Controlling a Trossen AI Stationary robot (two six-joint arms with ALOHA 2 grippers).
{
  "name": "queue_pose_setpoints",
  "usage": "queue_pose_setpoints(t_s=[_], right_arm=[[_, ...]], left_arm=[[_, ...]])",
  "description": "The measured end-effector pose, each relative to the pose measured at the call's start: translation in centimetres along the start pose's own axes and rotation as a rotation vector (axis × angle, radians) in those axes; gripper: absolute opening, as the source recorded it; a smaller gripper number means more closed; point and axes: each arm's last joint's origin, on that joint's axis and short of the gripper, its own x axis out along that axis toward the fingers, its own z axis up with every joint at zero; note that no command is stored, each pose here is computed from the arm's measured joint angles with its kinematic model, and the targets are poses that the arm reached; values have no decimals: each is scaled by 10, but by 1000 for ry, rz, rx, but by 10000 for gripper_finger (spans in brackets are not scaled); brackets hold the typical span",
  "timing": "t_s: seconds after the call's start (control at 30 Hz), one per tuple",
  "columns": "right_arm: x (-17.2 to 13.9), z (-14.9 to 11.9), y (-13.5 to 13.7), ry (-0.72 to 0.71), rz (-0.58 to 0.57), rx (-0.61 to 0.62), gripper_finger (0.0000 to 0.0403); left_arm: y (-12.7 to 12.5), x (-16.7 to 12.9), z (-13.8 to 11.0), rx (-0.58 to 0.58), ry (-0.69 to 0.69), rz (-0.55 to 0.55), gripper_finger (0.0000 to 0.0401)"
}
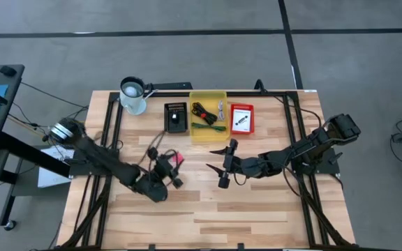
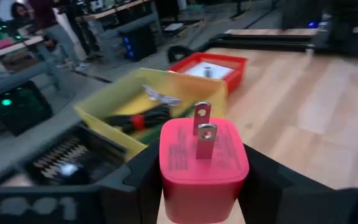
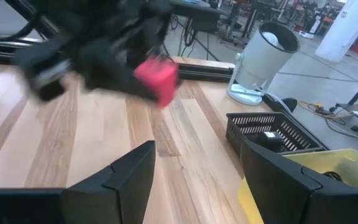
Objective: Pick and place items into bin
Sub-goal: Put the pink charger adapter into the black bin
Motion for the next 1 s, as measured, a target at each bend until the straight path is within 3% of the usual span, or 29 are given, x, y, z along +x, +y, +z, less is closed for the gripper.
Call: queue_pose_setpoints(t_s=[0.3,0.77,1.0], right_arm=[[0,0,-1,0,-2,-1,233],[0,0,0,0,-2,-2,233],[0,0,-1,0,-3,-4,233]], left_arm=[[70,28,38,-34,152,64,146],[139,98,39,-133,333,166,147],[151,125,30,-178,374,144,147]])
